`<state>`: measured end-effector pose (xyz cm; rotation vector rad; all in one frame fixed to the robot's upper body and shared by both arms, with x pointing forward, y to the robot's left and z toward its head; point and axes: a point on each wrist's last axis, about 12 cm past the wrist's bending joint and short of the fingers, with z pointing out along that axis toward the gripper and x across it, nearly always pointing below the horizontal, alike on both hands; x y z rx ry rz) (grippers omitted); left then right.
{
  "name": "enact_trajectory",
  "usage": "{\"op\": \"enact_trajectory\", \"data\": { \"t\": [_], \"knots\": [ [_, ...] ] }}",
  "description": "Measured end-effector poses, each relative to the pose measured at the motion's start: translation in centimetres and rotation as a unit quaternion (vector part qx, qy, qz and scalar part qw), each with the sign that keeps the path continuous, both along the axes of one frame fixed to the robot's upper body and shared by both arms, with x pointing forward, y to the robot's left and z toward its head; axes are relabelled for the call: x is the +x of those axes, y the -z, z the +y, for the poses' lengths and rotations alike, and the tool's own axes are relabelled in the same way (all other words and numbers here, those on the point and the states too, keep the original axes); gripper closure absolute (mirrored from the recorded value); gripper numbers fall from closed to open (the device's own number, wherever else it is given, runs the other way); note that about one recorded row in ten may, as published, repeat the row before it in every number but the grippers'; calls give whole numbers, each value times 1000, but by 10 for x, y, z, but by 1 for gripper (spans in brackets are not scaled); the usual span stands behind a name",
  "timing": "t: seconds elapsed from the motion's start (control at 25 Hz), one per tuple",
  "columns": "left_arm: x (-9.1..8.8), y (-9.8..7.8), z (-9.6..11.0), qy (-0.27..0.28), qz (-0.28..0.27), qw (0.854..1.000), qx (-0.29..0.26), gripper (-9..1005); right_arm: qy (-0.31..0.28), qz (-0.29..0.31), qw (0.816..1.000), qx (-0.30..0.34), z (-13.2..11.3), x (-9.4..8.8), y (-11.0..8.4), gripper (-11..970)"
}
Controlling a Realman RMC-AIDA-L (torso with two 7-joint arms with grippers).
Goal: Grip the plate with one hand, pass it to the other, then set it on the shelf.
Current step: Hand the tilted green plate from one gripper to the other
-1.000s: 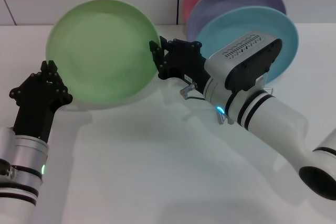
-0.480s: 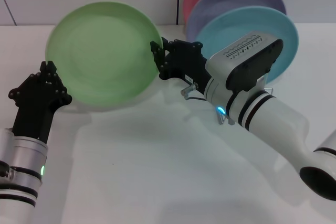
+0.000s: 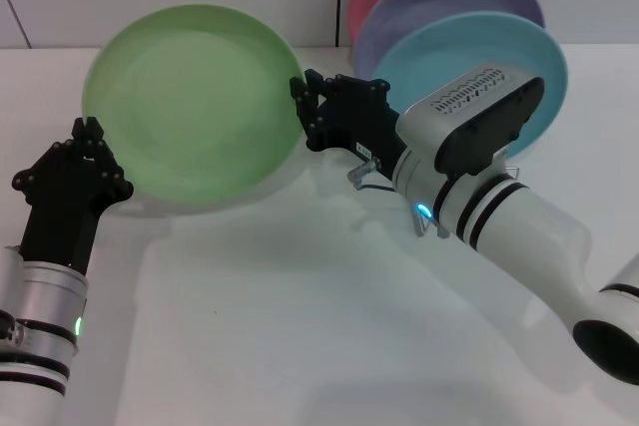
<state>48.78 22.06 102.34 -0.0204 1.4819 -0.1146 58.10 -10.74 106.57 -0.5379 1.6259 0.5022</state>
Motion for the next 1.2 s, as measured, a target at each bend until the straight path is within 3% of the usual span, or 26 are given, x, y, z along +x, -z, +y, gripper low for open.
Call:
{"op": "enact_trajectory", "data": {
  "t": [1.2],
  "knots": [
    [2, 0, -2, 5, 1, 1000, 1, 950, 0, 1, 1000, -3, 0, 1, 0, 883]
  ]
}}
